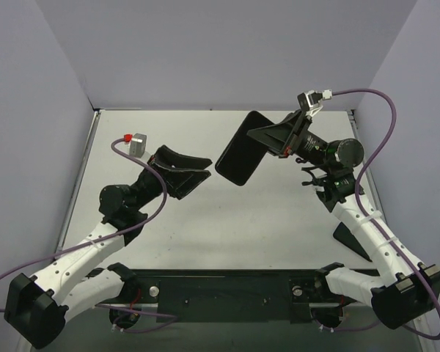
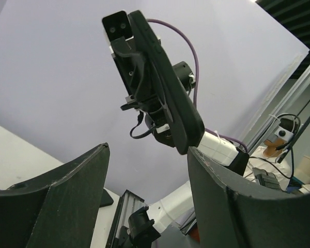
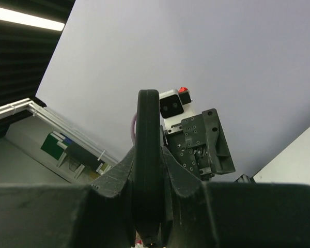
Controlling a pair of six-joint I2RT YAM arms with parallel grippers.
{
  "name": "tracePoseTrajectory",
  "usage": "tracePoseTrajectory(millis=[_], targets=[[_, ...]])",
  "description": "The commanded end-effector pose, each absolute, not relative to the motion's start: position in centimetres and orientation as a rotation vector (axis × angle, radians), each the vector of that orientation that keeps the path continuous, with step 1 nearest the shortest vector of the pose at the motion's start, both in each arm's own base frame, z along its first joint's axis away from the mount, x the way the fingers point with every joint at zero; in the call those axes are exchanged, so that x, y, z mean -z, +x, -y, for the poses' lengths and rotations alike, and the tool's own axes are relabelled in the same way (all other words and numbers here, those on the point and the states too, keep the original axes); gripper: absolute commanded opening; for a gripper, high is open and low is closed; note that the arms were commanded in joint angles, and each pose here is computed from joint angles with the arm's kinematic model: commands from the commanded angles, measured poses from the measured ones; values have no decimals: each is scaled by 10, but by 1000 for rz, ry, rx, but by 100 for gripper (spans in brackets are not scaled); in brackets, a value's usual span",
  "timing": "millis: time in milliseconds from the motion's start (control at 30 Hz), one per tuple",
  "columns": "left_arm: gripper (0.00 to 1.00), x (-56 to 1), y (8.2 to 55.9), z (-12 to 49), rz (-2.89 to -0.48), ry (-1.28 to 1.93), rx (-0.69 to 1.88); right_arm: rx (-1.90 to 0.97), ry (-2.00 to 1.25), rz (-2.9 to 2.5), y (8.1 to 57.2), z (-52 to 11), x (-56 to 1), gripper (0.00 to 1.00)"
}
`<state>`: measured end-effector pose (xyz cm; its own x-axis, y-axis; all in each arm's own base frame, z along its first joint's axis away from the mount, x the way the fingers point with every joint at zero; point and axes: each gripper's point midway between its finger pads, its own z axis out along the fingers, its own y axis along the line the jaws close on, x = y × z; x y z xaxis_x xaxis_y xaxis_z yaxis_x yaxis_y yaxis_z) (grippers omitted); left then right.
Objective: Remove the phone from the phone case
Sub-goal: Remove the phone case from the phone.
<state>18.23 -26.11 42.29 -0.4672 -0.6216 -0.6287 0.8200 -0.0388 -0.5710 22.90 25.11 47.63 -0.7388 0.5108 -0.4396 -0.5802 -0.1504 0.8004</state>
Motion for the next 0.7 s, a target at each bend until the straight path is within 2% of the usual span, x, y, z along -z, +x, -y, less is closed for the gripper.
tracePoseTrajectory(millis=[0, 333, 467, 667], targets=[[72, -469, 160, 257, -964, 364, 1785, -1975, -234, -1248, 202, -243, -519, 0], [72, -469, 142, 279, -956, 510, 1848, -1950, -180, -1300, 218, -248, -507, 0], [66, -471, 143, 278, -940, 500, 1840, -1969, -182, -1288, 218, -247, -509, 0], [52, -472, 152, 280, -942, 466, 1836, -1982, -188, -1284, 214, -247, -510, 0]])
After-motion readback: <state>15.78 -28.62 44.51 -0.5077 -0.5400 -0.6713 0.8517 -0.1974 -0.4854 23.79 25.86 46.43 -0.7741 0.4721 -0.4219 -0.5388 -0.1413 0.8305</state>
